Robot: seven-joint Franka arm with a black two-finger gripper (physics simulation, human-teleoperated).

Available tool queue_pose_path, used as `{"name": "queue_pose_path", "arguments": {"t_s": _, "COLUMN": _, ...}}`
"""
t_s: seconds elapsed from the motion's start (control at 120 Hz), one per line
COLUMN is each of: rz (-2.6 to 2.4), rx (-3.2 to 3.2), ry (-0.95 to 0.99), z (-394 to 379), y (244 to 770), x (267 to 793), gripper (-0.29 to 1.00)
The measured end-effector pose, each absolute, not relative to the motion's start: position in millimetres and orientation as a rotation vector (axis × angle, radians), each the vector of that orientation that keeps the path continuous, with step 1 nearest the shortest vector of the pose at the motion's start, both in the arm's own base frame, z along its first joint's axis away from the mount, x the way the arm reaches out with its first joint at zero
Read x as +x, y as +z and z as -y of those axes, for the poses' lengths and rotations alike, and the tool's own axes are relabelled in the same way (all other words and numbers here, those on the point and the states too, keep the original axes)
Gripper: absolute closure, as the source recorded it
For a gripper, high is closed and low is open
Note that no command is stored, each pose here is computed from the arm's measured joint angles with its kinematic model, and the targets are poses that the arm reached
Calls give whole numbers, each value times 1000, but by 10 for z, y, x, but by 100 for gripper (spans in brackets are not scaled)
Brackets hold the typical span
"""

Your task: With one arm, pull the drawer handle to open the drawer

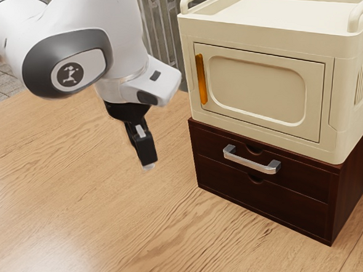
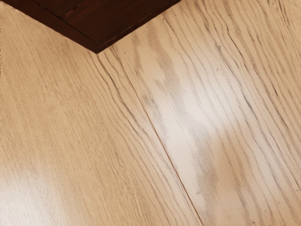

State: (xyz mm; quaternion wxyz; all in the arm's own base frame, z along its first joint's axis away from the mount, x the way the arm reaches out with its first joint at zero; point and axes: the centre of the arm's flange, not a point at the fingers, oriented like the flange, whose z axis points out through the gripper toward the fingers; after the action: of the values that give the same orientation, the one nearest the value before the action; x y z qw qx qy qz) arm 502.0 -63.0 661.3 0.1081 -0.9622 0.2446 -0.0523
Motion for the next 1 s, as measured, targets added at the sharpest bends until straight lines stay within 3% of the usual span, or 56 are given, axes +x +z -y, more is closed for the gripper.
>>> {"name": "queue_pose_path", "arguments": {"t_s": 0.167, "rz": -870, "rx": -2779, "ry": -325, "z": 733, "y": 6859, "x": 5119, "gripper": 0}}
{"name": "queue_pose_path", "arguments": {"t_s": 0.308, "rz": -981, "rx": -2710, "ry": -355, "z": 751, "y": 6993, "x": 5112, "gripper": 0}}
{"name": "queue_pose_path", "arguments": {"t_s": 0.658, "rz": -1289, "rx": -2488, "ry": -329, "z": 983, "y": 6386, "x": 5205, "gripper": 0}}
{"name": "queue_pose_path", "arguments": {"t_s": 1.0, "rz": -1535, "rx": -2271, "ry": -456, "z": 1210, "y": 6013, "x": 5274, "gripper": 0}}
